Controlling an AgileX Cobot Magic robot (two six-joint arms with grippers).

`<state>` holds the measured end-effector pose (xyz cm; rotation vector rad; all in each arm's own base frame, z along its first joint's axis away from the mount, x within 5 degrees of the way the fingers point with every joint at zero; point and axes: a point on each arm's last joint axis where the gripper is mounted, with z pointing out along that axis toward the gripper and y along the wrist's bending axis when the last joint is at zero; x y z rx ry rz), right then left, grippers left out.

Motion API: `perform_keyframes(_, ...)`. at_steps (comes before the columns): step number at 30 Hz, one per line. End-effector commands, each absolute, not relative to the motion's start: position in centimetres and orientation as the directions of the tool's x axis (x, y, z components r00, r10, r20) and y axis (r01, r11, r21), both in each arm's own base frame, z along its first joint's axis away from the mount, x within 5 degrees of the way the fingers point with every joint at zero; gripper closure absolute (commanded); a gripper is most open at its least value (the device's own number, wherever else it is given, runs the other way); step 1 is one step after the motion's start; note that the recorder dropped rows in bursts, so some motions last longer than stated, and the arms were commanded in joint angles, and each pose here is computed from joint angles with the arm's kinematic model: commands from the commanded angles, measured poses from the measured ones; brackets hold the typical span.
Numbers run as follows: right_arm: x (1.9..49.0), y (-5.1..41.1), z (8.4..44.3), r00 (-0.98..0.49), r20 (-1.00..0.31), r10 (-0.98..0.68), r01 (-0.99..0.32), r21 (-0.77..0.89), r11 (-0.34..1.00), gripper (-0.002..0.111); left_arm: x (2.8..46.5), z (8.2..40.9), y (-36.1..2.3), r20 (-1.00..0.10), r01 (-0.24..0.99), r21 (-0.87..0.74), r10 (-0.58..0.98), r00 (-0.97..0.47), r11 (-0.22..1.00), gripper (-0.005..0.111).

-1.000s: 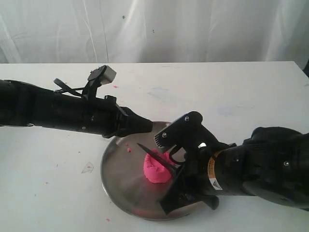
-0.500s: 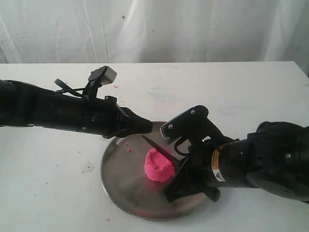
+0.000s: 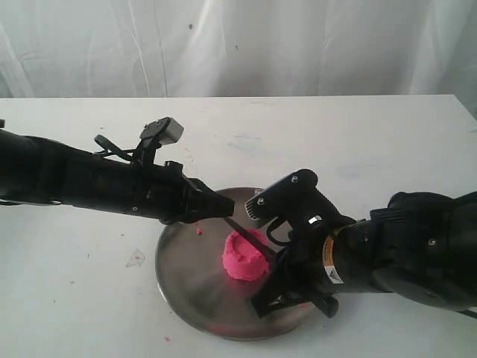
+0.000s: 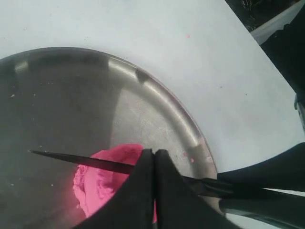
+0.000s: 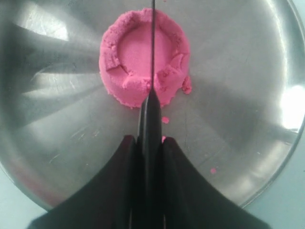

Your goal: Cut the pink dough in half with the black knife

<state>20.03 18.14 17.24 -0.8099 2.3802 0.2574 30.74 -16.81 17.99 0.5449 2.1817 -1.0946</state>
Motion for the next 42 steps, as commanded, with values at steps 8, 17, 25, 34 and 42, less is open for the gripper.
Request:
perform_keyframes(8, 20.1, 18.1, 17.2, -0.625, -0.608, -0.489, -0.610, -0.009, 0.792, 0.108, 32.8, 17.7, -17.5, -0.736, 0.631, -0.525, 0.066, -0.673, 0.571, 0.107)
perform_keyframes(17, 20.1, 18.1, 17.2, -0.626, -0.607, -0.490, -0.609, -0.011, 0.793, 0.108, 34.4, 15.8, -18.0, -0.673, 0.586, -0.549, 0.101, -0.733, 0.596, 0.107)
perform_keyframes(25, 20.1, 18.1, 17.2, -0.626, -0.607, -0.490, -0.609, -0.011, 0.793, 0.108, 34.7, 14.7, -17.8, -0.653, 0.567, -0.532, 0.122, -0.748, 0.630, 0.107)
perform_keyframes(34, 20.1, 18.1, 17.2, -0.624, -0.609, -0.490, -0.611, -0.010, 0.791, 0.108, 34.9, 15.1, -18.0, -0.663, 0.575, -0.533, 0.116, -0.740, 0.621, 0.107)
perform_keyframes(42, 20.1, 18.1, 17.2, -0.622, -0.611, -0.489, -0.612, -0.009, 0.791, 0.108, 34.4, 14.3, -17.8, -0.646, 0.581, -0.523, 0.155, -0.747, 0.624, 0.107)
